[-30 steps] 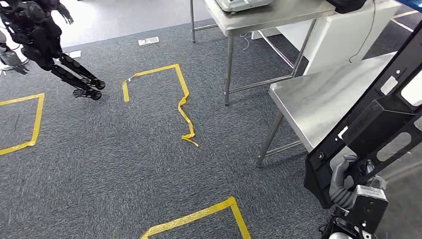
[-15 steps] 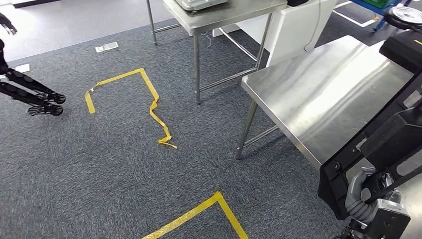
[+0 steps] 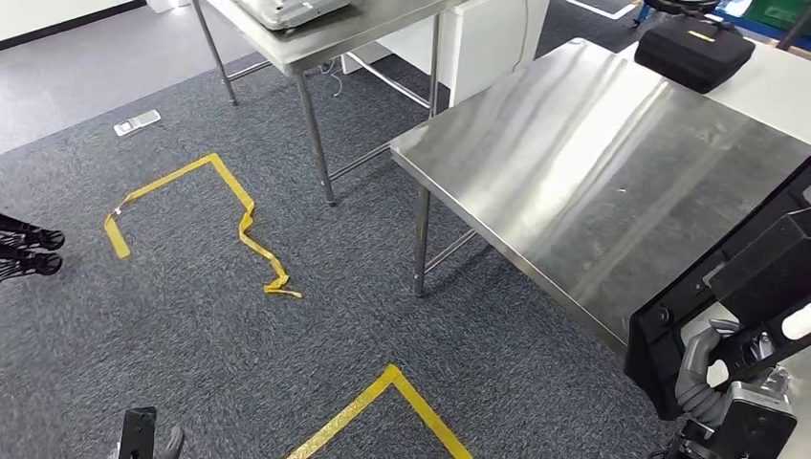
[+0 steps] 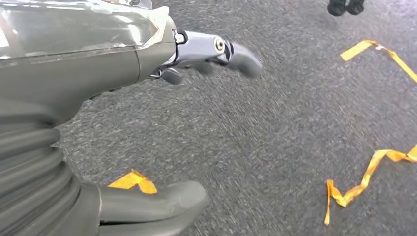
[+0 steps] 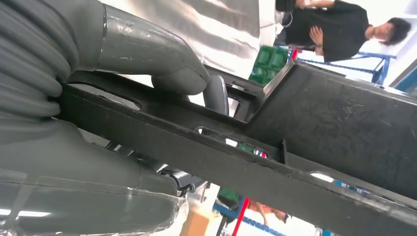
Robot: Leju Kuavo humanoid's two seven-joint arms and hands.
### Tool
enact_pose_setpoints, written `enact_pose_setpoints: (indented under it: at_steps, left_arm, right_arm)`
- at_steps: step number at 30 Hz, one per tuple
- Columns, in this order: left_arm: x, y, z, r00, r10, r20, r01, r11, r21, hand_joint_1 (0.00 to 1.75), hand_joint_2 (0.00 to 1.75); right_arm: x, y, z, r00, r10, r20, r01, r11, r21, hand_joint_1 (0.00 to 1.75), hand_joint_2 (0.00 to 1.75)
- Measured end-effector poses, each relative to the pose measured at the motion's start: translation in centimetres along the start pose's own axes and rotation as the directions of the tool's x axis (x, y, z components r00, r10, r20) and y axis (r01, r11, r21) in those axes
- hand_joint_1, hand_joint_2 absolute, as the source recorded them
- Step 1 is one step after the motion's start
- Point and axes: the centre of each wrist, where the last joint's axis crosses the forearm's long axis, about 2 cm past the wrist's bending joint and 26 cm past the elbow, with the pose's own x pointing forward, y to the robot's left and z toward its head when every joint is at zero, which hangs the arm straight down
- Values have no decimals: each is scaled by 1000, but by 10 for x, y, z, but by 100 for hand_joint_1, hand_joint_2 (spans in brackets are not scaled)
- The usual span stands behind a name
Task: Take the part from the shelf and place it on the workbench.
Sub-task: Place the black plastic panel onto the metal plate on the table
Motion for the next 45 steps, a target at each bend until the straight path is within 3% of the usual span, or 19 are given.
enact_pose_setpoints:
  at_steps: [9,16,21,27,31,37,45]
  left_arm:
    - [3,8,-7,1000,12,9,-12,1000,2,0,175]
    - [20,-3,-16,996,74,49,-71,996,-51,0,175]
    - [34,-23,-13,973,204,109,-180,963,-198,0,175]
    - [97,-91,12,868,427,252,-284,845,-454,0,175]
    - [128,-109,31,808,502,309,-292,797,-529,0,175]
    - [142,-108,41,796,497,344,-241,783,-574,0,175]
    - [138,-119,56,800,505,324,-197,732,-652,0,175]
  right_arm:
    - [2,-10,4,1000,27,5,-27,1000,-1,175,175]
    - [3,-16,7,999,42,2,-42,999,-14,175,175]
    - [2,-18,8,1000,31,-2,-31,1000,-2,175,175]
    - [6,-7,5,1000,0,23,-1,1000,13,175,175]
    - [9,-1,4,999,-7,33,6,1000,15,175,175]
    - [10,3,9,1000,-16,13,16,1000,24,175,175]
    - [11,6,14,1000,-23,0,23,999,36,175,175]
